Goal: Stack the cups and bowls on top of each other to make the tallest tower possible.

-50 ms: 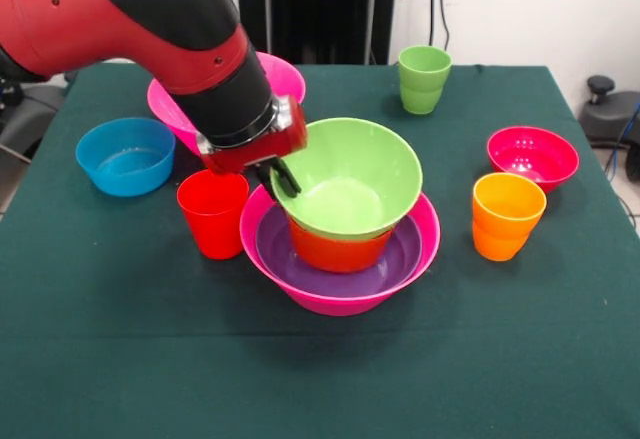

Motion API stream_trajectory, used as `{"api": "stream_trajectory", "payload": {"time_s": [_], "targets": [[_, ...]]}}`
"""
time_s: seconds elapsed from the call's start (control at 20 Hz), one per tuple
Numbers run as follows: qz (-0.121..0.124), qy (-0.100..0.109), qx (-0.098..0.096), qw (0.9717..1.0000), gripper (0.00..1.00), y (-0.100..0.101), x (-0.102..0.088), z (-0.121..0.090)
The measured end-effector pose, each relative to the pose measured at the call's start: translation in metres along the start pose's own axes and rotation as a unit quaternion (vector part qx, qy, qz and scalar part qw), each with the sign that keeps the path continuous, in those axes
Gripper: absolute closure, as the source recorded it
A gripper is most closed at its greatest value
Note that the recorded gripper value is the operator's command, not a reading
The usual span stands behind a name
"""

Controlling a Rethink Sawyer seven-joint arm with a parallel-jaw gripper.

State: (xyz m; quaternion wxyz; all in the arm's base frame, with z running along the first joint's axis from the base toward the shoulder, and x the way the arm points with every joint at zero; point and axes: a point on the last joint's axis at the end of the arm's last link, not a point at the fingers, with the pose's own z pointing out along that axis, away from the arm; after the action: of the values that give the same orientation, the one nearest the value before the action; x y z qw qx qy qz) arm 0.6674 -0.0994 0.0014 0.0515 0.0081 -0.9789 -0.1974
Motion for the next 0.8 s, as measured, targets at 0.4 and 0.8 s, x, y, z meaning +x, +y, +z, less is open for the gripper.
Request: {"api": "stream_trajectory", "payload": {"time_s": [0.4, 0.8], "targets": [[0.001, -0.037, -0.016, 0.9992, 1.00, 0.003, -0.010, 0.008], [0.003, -0.041, -0.020, 0.9990, 1.00, 0.001, -0.010, 0.012]]}}
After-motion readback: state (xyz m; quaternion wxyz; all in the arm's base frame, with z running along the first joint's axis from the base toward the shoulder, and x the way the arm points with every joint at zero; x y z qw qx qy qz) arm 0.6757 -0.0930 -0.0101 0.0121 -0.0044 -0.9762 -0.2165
